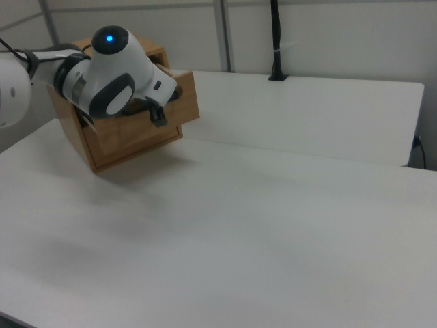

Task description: Open the drawer by sliding it

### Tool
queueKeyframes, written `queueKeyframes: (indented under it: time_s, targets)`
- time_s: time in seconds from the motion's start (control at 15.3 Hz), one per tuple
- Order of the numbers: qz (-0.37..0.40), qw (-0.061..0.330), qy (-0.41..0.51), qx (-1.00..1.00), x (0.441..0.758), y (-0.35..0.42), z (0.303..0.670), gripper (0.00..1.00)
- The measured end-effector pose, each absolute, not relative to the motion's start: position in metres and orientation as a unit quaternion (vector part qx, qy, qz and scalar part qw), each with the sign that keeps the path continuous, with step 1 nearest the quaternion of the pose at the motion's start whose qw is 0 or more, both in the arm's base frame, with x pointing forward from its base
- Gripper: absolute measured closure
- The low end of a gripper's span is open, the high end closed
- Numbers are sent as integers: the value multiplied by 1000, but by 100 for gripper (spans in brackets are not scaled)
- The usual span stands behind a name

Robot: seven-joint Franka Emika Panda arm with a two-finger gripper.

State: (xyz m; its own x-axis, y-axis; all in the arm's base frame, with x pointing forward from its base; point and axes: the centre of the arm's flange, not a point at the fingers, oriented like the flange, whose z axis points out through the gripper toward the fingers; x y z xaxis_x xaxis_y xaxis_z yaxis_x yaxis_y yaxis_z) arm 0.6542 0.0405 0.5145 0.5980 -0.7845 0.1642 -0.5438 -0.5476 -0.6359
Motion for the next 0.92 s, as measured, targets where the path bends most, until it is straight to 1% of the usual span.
queueKeyframes:
  time_s: [0.13, 0.26, 0.33, 0.59, 0.79, 0.92]
  targets:
    - [-204, 261, 389, -860, 647, 21, 527, 8]
    - [-187, 246, 369, -877, 637, 2, 543, 5]
    - [-176, 233, 347, -891, 630, -7, 551, 0]
    - [-113, 146, 225, -957, 599, -23, 570, 0]
    - [-54, 52, 144, -987, 581, -24, 575, 0]
    - [-20, 6, 90, -996, 573, -20, 579, 0]
